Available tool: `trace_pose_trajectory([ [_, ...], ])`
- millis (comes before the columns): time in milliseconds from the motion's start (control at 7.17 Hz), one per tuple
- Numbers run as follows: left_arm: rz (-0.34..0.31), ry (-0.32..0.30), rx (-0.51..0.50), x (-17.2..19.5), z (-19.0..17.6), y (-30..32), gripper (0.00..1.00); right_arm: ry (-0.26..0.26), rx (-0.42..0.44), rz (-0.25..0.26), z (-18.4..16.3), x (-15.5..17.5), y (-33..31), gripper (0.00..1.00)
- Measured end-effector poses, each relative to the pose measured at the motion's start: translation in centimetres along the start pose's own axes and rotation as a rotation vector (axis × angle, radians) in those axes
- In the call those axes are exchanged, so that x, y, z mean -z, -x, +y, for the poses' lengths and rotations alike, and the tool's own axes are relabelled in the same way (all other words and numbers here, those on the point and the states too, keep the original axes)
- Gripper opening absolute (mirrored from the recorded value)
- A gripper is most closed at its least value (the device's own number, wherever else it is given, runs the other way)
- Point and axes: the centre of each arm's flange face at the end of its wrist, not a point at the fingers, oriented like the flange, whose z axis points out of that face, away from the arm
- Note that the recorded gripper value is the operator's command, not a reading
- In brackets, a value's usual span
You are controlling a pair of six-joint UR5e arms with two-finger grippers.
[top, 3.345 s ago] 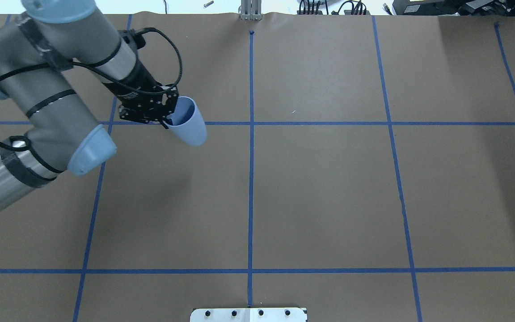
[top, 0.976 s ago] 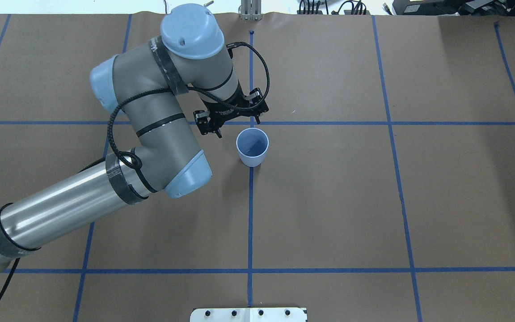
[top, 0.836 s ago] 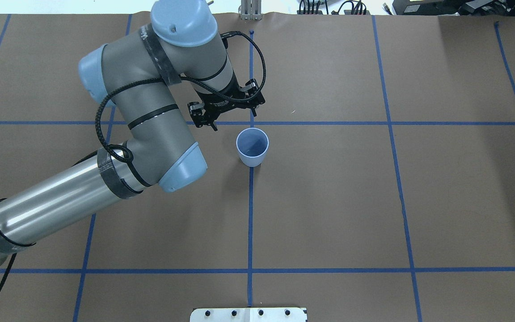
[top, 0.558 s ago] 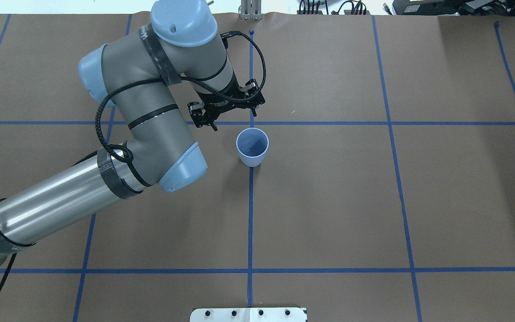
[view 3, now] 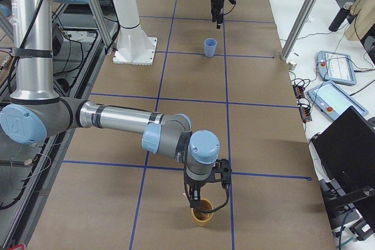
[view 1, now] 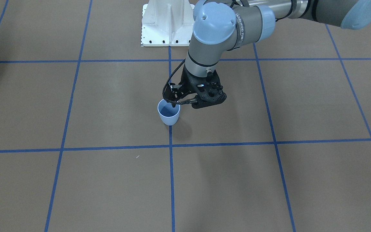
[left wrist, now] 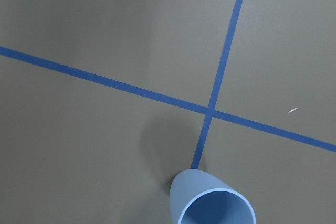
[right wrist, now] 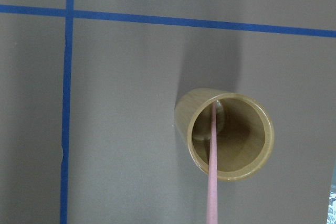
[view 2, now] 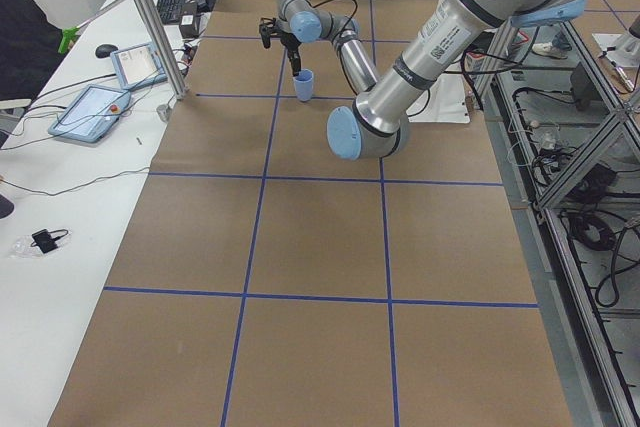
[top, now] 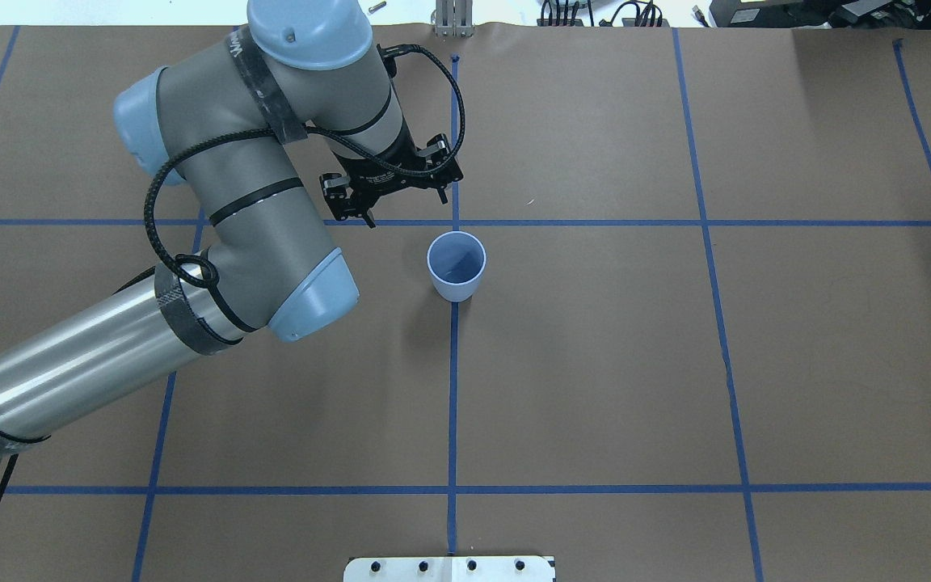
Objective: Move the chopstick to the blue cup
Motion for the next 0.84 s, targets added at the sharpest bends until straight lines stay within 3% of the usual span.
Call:
trace_pose_trajectory([
  [139,0.001,-0.001,-0.001,0.0,0.0,0.0,0.98,0.016,-0.015,-0.009,-0.1,-0.9,-0.7,1.00],
  [558,-0.003,-0.002,0.000,-0.2,0.0,0.3,0.98,0.049,-0.044,-0.031,-0.2,-2.6,-2.0,0.78],
  [836,-0.007,-0.004,0.002,-0.3,-0.1,0.6,0.98,0.066,-0.060,-0.045,0.3,-3.6,-2.5,0.73],
])
